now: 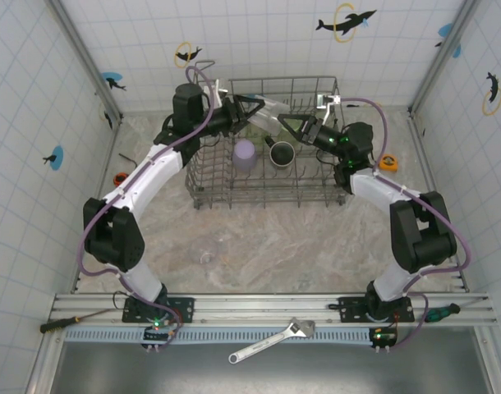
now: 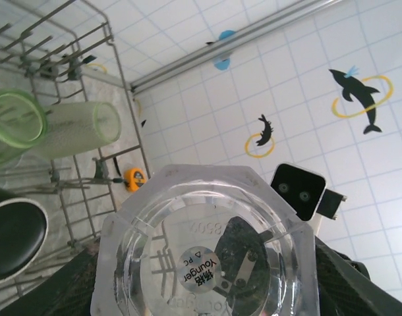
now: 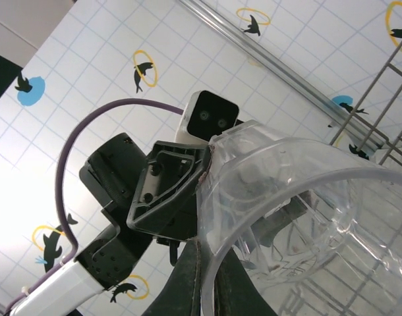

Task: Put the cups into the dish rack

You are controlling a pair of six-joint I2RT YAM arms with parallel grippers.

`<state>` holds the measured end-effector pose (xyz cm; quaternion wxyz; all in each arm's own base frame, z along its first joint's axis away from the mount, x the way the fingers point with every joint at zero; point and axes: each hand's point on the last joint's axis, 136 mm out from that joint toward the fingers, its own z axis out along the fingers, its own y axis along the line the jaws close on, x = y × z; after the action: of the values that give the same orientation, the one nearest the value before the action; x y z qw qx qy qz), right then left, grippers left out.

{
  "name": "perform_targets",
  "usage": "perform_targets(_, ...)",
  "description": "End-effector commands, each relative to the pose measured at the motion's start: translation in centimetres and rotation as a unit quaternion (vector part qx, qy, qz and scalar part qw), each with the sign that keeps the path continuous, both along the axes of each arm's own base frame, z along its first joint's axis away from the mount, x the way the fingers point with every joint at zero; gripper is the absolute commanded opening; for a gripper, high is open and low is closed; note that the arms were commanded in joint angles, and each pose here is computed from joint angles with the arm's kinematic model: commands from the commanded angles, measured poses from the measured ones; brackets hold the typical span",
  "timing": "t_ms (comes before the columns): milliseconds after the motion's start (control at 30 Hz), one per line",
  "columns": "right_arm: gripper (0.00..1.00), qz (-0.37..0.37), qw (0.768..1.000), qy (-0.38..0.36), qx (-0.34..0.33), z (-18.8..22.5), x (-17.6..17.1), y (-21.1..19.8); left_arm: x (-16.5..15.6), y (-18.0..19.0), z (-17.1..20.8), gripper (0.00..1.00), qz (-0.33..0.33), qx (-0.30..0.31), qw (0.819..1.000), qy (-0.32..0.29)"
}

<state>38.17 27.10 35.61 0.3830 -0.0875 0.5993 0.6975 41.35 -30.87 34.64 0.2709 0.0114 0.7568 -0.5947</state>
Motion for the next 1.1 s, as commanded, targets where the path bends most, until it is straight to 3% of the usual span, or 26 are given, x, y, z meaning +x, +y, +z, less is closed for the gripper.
perform_targets(0, 0.0, 0.01, 0.999, -0.043, 0.003, 1.0, -0.8, 0.6, -1.6, -0.9, 0.4, 0.45, -0.03, -0.005, 0.999, -0.01)
perform_targets(167, 0.0, 0.018, 0.999, -0.039, 0.003, 1.0, -0.6, 1.0, -1.8, -0.8, 0.4, 0.18, -0.034, -0.005, 0.999, -0.015)
perform_targets(267, 0.1, 0.02, 0.999, -0.037, 0.004, 1.0, -0.6, 1.2, -1.9, -0.8, 0.5, 0.0, -0.036, -0.004, 0.999, -0.021)
perform_targets(433, 0.45, 0.011, 0.999, -0.029, -0.018, 0.3, -0.3, 1.3, -1.4, -0.6, 0.4, 0.0, -0.025, 0.012, 0.999, -0.032)
perform_targets(500, 0.5, 0.004, 0.999, -0.033, -0.038, 0.0, -0.3, 1.4, -1.0, -0.4, 0.2, 0.0, -0.013, 0.03, 0.999, -0.04)
perform_targets(700, 0.8, -0.019, 0.995, -0.027, -0.095, -1.5, -0.4, 0.9, 1.0, 1.2, -0.4, 0.0, 0.047, 0.114, 0.989, -0.079)
perform_targets(800, 0.99, -0.031, 0.992, -0.027, -0.12, -2.4, -0.8, 0.3, 2.3, 2.5, -0.9, 0.0, 0.08, 0.172, 0.977, -0.096)
perform_targets(1067, 0.99, -0.067, 0.984, -0.021, -0.166, -4.0, -1.6, -2.4, 5.4, 6.6, -3.4, 0.0, 0.162, 0.325, 0.924, -0.118)
